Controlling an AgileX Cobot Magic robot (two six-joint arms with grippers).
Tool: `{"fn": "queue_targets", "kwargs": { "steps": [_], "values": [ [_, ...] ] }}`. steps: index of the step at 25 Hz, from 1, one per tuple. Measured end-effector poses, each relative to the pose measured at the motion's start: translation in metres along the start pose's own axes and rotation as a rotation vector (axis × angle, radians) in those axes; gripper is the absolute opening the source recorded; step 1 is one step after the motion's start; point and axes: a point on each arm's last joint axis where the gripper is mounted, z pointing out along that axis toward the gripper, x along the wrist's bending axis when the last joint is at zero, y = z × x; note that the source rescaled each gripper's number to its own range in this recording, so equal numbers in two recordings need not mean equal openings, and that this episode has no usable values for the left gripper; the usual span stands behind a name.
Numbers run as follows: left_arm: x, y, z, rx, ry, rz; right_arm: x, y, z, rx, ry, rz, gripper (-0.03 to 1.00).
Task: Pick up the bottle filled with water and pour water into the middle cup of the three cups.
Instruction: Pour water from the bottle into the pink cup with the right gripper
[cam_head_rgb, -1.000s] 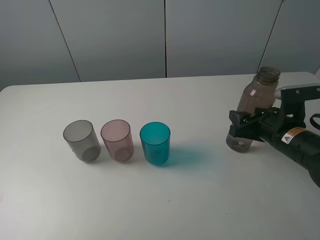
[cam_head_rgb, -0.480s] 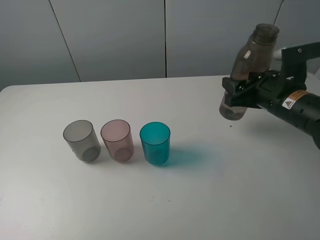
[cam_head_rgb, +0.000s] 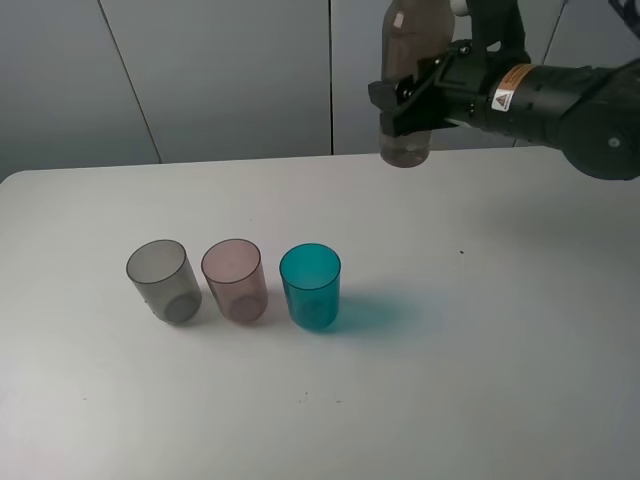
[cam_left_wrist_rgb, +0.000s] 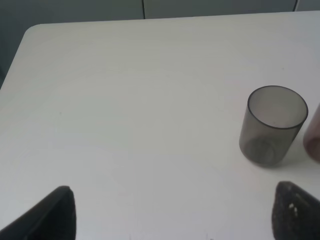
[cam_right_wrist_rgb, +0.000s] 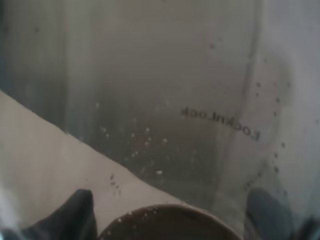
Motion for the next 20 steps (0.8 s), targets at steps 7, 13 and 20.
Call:
{"fn": "queue_targets", "kwargs": {
  "steps": [7, 13, 20],
  "values": [
    [0.000, 0.000, 0.000, 0.000, 0.000, 0.000, 0.041, -0.009, 0.068, 0.016, 0.170, -0.067, 0.00],
    [0.000, 0.000, 0.000, 0.000, 0.000, 0.000, 0.060, -0.021, 0.113, 0.012, 0.272, -0.169, 0.00],
    [0.000, 0.000, 0.000, 0.000, 0.000, -0.004, 0.063, -0.028, 0.131, -0.024, 0.300, -0.386, 0.00]
  ]
}}
